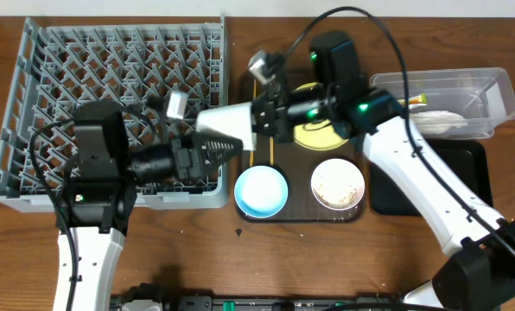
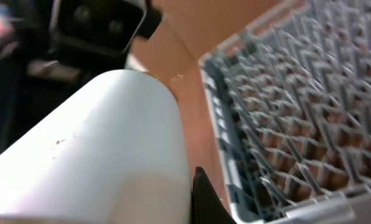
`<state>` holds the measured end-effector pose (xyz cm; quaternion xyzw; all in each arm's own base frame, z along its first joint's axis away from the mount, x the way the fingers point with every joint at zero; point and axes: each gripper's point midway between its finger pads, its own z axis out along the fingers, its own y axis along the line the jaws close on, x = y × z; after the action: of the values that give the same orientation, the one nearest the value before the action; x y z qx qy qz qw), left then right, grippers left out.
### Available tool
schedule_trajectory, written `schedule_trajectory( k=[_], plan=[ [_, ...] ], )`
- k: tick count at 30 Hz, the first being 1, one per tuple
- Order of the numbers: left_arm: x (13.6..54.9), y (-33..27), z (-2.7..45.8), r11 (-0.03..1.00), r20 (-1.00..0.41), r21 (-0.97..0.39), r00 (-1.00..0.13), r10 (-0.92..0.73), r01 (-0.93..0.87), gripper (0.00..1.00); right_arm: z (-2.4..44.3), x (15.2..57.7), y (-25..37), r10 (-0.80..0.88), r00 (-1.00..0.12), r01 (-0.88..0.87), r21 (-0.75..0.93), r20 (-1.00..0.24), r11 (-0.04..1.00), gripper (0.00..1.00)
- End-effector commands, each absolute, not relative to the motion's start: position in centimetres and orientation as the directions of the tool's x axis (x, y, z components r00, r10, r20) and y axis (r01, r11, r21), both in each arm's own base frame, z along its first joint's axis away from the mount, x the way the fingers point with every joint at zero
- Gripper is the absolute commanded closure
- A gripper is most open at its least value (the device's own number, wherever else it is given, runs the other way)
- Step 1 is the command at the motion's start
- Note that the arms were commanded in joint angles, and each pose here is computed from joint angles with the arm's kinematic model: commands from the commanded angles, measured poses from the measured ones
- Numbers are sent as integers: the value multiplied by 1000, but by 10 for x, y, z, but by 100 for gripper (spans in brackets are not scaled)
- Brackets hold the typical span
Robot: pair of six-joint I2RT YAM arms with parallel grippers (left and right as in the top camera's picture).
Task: Sort waste into correct bins and load items into the dishwasher
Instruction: 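Hand the white cup from the right gripper to the left gripper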
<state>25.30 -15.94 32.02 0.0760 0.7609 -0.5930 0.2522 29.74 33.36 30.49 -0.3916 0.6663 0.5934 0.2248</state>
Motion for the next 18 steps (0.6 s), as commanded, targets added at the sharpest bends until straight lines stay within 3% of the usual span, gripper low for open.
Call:
schedule_trajectory(
  k=[1,11,18],
  plan=[
    [242,-162,354,169,-534,-843,-834,-139,511,14,327,276,317,-254,-577,-747,627,-776,-219,99],
    [238,-163,361,138,-532,-845,-838,-125,516,15,318,284,327,-256,-588,-765,630,-768,-134,99],
    [241,-165,353,151,-528,-847,-840,-128,510,16,317,268,350,-281,-551,-783,604,-786,-152,99]
  ],
)
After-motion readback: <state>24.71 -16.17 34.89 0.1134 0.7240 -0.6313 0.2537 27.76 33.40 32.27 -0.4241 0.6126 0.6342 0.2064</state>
